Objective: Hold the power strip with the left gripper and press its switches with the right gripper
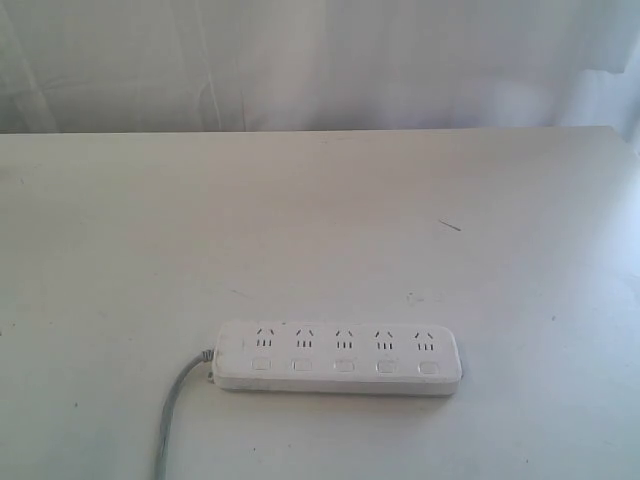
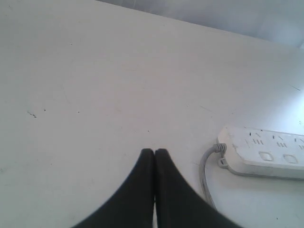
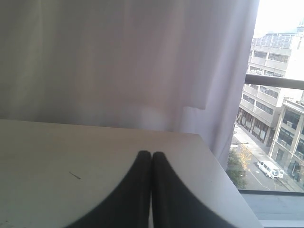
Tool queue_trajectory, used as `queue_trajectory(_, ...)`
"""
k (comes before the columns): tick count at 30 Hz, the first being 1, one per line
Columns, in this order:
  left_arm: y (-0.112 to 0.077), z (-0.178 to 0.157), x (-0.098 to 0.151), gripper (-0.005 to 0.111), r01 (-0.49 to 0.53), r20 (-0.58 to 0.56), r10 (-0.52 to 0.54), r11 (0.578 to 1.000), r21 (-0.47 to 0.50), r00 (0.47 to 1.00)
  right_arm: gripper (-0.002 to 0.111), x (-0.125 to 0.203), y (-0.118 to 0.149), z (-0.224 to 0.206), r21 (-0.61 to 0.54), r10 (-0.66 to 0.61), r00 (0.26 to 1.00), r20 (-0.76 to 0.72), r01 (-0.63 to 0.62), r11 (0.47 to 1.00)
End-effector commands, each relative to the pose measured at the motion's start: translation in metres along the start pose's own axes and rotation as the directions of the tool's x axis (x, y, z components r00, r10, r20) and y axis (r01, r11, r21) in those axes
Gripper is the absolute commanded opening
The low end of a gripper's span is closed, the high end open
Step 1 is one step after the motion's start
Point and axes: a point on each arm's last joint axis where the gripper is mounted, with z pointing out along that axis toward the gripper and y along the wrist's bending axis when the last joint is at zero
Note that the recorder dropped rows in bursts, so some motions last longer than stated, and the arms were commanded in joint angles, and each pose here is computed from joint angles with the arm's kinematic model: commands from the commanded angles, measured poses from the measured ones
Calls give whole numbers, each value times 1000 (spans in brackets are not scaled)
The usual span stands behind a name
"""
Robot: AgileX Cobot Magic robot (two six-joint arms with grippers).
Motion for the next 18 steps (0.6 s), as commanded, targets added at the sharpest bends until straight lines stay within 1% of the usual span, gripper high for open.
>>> queue_trajectory(1,-1,0,1,0,20,-4,-20,1000,12,1000,0,1,0,0,8,-8,1000,-1,8,1000)
queue_trajectory(18,-1,0,1,0,16,-5,-16,1000,10,1000,0,1,0,0,8,-8,1000,-1,8,1000)
